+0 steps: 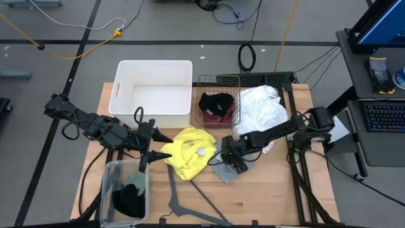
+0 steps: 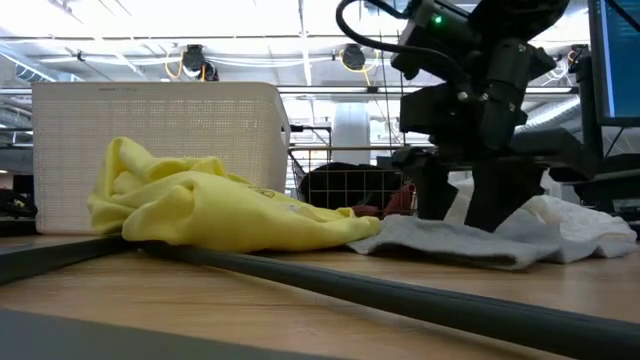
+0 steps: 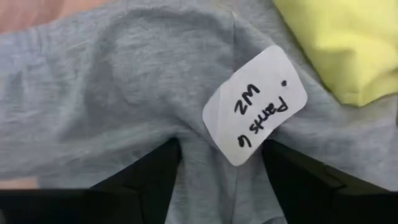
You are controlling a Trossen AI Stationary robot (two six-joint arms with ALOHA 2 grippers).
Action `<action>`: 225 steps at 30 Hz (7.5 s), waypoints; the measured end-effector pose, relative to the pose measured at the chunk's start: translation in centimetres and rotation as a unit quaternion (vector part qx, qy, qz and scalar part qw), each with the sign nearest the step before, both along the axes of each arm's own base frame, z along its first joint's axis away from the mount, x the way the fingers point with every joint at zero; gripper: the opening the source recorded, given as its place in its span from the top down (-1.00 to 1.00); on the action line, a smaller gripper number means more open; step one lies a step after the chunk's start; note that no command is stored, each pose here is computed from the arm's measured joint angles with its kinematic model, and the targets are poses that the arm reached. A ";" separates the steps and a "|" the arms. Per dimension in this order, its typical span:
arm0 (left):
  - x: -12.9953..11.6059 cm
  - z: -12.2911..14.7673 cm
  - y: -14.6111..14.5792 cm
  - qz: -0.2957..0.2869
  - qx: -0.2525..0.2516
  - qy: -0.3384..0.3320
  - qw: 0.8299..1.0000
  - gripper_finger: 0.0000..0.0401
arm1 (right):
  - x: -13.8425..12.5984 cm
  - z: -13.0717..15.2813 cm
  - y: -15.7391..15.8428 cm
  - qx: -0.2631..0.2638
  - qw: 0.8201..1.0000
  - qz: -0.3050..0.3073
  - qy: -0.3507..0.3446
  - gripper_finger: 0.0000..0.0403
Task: Pick & Place Cloths
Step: Put the gray boxer into the wire basket, then put the white dress into the white bin
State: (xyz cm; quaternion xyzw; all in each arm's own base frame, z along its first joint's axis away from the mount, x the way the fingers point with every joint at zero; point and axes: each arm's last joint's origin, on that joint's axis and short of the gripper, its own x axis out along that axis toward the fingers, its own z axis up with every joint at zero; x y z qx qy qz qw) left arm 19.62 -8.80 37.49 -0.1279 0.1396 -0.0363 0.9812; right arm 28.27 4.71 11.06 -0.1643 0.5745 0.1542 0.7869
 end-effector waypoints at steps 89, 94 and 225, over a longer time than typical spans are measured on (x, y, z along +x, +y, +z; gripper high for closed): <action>0.1 -0.1 0.2 -0.011 0.054 -0.001 0.998 -0.33 | -7.4 26.0 -7.5 0.090 0.702 -0.038 -0.705 1.00; 0.1 -0.1 0.2 -0.011 0.054 -0.001 0.998 -0.33 | -6.2 24.4 -11.9 0.030 0.721 -0.118 -0.682 1.00; 0.0 -0.3 0.2 -0.011 0.056 0.007 0.998 -0.33 | -13.3 11.4 -16.8 -0.061 0.792 -0.607 -0.013 -0.72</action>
